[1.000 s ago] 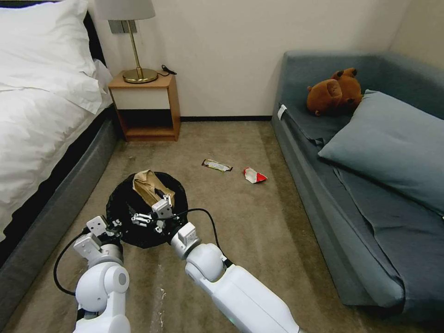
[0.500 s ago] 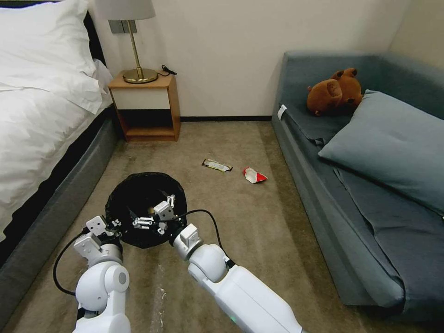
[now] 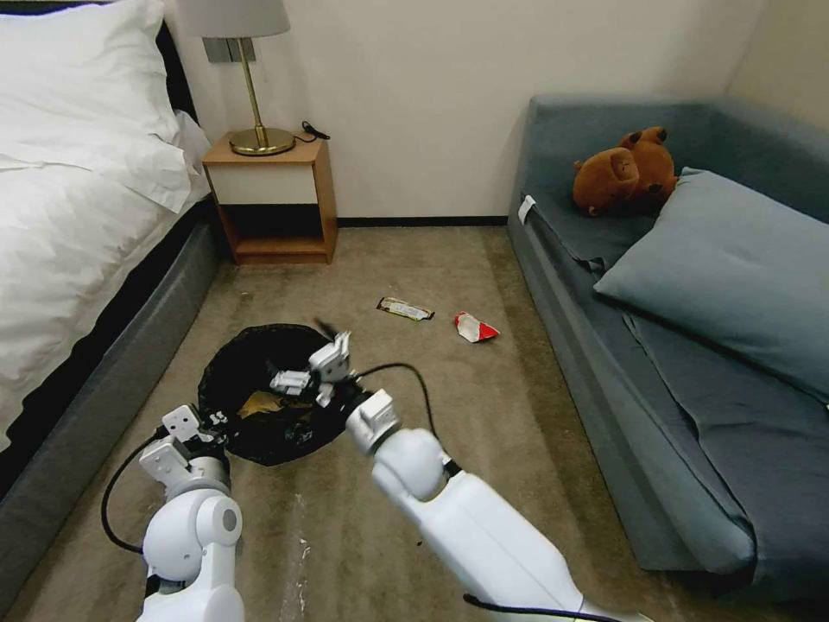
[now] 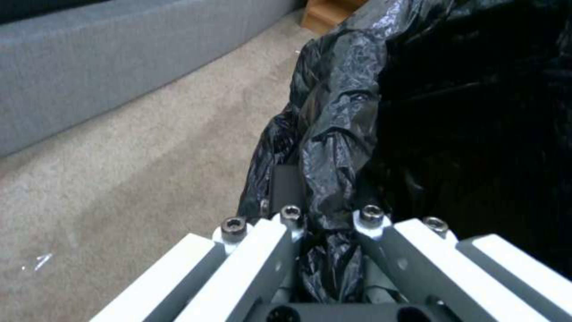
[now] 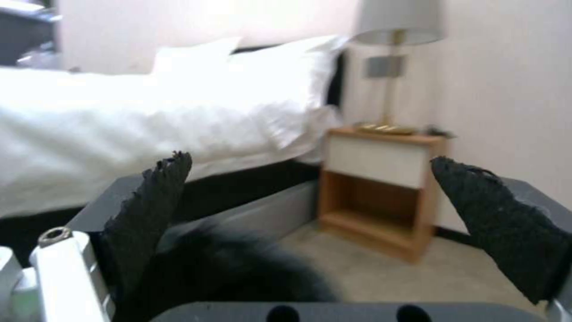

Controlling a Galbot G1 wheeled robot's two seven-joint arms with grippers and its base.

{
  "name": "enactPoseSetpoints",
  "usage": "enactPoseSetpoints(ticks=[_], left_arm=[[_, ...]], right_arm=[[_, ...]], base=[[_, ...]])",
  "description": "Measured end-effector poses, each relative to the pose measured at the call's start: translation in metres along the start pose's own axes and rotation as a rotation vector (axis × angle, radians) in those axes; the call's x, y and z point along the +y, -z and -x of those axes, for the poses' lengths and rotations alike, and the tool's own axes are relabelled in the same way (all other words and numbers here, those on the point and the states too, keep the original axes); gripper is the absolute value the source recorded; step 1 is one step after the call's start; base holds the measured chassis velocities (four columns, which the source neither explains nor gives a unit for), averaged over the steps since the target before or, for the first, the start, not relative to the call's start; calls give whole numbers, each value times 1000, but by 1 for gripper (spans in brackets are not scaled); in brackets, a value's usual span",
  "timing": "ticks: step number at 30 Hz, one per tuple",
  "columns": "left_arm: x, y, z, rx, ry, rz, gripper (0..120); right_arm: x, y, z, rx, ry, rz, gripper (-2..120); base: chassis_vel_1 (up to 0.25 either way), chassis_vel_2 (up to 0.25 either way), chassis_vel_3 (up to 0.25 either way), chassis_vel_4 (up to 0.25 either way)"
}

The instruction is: Pick up the trash bin, then pick up the garbage on the floor and place it into the trash bin.

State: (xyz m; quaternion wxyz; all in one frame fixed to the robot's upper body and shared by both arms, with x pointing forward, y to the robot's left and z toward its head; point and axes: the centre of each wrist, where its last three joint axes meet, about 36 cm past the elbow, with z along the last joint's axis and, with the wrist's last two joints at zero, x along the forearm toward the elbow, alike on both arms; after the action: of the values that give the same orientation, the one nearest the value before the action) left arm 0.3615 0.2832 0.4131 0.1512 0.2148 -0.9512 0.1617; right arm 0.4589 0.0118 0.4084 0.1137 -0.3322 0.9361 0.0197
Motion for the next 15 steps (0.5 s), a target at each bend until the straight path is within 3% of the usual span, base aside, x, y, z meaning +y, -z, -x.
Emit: enactPoseSetpoints(ticks=[4,7,15], left_arm=[[3,2,4,-4,-7,3,1],[9,4,8,-5,-22,13,1],[15,8,10,3,-57,23,1]], right_arm=[[-18,4,-9,-3,-109,15,100],[-41,-2,-36,24,-270,38,100],[-52,-17,-87,80,-513,64,100]], base=[[0,0,0,0],[0,0,0,0],[0,0,0,0]])
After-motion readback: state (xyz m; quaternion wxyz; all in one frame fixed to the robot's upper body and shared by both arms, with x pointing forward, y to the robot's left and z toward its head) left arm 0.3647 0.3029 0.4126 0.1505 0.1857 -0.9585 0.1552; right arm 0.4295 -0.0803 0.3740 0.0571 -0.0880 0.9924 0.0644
